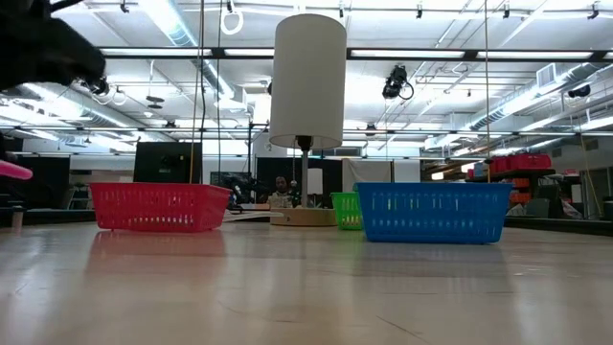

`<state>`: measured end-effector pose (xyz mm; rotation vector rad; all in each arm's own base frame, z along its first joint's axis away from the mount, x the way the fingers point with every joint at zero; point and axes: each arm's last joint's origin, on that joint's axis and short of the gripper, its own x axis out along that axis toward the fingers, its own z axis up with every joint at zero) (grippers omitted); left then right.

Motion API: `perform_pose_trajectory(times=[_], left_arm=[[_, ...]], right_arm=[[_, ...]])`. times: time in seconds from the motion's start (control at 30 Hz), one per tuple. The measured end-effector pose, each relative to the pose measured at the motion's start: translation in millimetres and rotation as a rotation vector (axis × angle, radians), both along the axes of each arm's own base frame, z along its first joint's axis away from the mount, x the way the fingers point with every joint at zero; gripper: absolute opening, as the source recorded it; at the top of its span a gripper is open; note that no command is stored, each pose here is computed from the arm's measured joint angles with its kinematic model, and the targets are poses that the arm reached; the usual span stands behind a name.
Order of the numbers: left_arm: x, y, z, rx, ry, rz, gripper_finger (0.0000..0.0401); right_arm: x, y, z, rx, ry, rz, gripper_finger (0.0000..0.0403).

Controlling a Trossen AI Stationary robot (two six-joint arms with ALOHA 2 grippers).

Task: Pick & Place Markers
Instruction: Put the small pink pen into the red bin

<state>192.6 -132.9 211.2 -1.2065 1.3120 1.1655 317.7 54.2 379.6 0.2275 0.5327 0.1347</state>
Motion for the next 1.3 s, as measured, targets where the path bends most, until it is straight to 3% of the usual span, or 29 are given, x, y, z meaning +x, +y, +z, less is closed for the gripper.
perform_pose_trajectory(times=[0.33, 0.63, 0.87, 1.3], left_arm=[[-4.8, 7.1, 12.1, -0.058, -0.067, -0.496, 0.0006], [1.2, 27.7, 12.0, -0.004, -0.057, -0.892, 0.0006], [10.1, 53.3, 12.0, 0.033, -0.035, -1.074, 0.0006], [23.3, 123.6, 12.4, 0.142, 0.050, -1.179, 0.0006]], right_arm=[[0.9, 0.2, 1.6, 0.046, -0.009, -0.024, 0.0189], [0.9, 0.1, 1.6, 0.086, 0.000, -0.047, 0.0189], [0.8, 0.2, 1.6, 0.086, 0.000, -0.046, 0.0189], [0.8, 0.1, 1.5, 0.083, 0.000, -0.045, 0.0189]])
